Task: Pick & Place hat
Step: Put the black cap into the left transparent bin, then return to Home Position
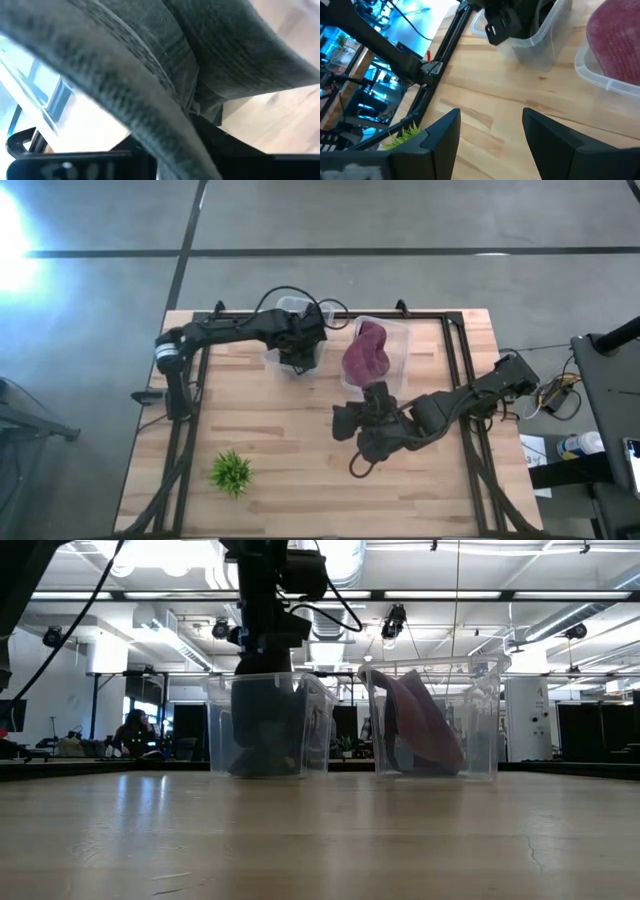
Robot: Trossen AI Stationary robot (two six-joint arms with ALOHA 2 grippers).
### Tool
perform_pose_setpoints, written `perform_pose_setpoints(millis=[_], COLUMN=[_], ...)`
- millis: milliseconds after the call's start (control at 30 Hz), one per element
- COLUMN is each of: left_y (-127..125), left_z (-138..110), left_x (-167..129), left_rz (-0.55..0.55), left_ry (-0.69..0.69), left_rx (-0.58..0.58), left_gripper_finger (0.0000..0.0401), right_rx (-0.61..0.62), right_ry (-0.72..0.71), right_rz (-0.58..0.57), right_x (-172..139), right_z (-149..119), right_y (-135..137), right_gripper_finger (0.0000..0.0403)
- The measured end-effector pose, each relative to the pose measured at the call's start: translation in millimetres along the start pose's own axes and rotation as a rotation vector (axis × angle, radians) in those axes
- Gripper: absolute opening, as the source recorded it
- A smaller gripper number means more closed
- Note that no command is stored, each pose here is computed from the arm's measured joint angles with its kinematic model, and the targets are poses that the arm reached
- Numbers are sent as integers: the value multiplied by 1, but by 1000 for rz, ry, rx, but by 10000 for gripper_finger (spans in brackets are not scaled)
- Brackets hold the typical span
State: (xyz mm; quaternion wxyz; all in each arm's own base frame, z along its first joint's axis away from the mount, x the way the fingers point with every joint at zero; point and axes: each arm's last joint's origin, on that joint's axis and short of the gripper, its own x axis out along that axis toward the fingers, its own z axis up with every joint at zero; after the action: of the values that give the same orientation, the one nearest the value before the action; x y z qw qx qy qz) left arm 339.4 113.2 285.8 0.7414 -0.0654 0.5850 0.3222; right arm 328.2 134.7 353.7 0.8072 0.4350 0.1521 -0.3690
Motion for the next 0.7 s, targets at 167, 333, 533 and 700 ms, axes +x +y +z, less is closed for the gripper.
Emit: perform_pose_setpoints(millis=[167, 333, 533, 700], left_y=[8, 21, 43, 53], left_z=[-3, -9, -25, -50], left_x=[-22, -56, -104, -147], left_rz=[-31, -98, -173, -312], left_ry=[-76, -206, -384, -549], left_rx=[-29, -81, -206, -243], left_gripper_finger=[136, 160, 167, 167], right_rx=[-8, -13, -19, -52], right_ry=[22, 25, 23, -19], right_rz=[-4, -4, -3, 29], right_x=[0, 0, 0, -14], right_z=[-3, -4, -4, 0], right_y=[-1, -2, -2, -2], right_gripper_finger=[210, 210, 210, 210])
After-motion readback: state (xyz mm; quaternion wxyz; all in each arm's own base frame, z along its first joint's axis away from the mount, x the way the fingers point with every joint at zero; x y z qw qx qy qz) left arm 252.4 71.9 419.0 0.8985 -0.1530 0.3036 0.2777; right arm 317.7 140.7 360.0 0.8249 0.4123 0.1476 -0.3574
